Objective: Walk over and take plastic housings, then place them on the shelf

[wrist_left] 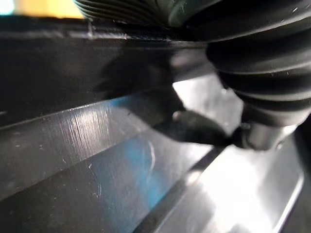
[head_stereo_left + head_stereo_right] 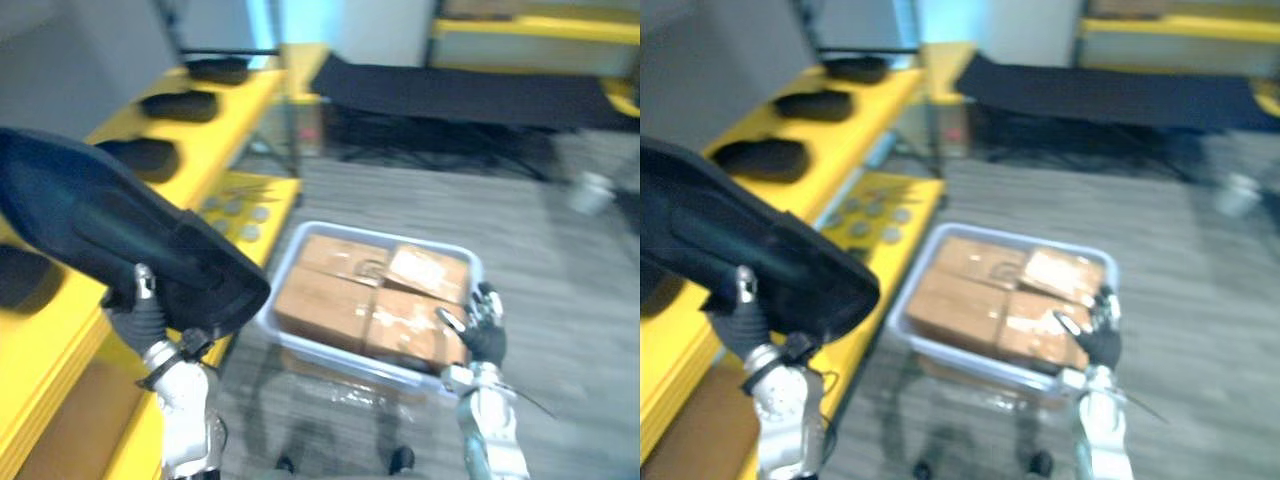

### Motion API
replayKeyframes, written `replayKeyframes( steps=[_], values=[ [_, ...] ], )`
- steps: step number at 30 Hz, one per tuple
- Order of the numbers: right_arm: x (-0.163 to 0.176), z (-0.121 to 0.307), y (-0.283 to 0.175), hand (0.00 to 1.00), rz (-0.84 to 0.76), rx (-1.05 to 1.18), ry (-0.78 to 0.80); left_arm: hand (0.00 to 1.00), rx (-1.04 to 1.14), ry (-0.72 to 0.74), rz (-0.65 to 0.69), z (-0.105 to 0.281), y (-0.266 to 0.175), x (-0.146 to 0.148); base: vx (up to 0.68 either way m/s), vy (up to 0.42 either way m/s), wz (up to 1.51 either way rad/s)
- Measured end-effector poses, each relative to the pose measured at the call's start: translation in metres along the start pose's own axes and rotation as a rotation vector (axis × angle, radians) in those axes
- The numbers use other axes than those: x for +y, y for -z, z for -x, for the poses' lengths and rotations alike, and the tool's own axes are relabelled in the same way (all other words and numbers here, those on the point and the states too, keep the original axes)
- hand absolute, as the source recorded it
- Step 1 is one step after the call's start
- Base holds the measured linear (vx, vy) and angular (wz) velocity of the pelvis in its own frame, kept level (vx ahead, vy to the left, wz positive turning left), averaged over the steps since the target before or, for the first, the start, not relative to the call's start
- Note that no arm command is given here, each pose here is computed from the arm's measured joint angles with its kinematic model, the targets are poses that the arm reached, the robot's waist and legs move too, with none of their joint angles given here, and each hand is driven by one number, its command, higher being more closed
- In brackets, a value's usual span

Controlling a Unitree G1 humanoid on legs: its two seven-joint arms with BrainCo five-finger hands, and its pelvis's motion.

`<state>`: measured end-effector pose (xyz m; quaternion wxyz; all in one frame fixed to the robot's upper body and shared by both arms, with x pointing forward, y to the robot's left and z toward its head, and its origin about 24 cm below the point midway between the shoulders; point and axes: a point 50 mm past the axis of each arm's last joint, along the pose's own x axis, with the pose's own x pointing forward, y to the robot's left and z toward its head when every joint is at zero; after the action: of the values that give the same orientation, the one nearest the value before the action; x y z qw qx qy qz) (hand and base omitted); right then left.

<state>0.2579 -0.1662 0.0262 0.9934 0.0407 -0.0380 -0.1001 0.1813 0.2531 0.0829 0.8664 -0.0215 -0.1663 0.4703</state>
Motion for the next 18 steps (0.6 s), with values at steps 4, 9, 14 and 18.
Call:
replayKeyframes(
  steps=[4, 9, 14, 18],
  values=[
    [0.049, -0.023, -0.023, 0.0, -0.006, -0.086, -0.176, 1.0, 0.005, -0.154, -0.145, 0.003, 0.002, 0.053, 0.0, 0.019, 0.75],
    [0.091, -0.029, -0.039, 0.0, -0.05, -0.129, -0.311, 1.0, -0.02, -0.223, -0.235, 0.01, -0.009, 0.083, 0.01, 0.045, -0.57],
    [0.082, -0.03, -0.031, 0.0, -0.053, -0.089, -0.303, 1.0, -0.087, -0.202, -0.227, 0.006, -0.02, 0.074, -0.05, 0.01, -0.16],
    [0.047, -0.02, -0.025, 0.0, -0.057, -0.065, -0.206, 1.0, -0.119, -0.188, -0.135, -0.001, -0.025, 0.053, -0.04, 0.057, 0.49]
  ],
)
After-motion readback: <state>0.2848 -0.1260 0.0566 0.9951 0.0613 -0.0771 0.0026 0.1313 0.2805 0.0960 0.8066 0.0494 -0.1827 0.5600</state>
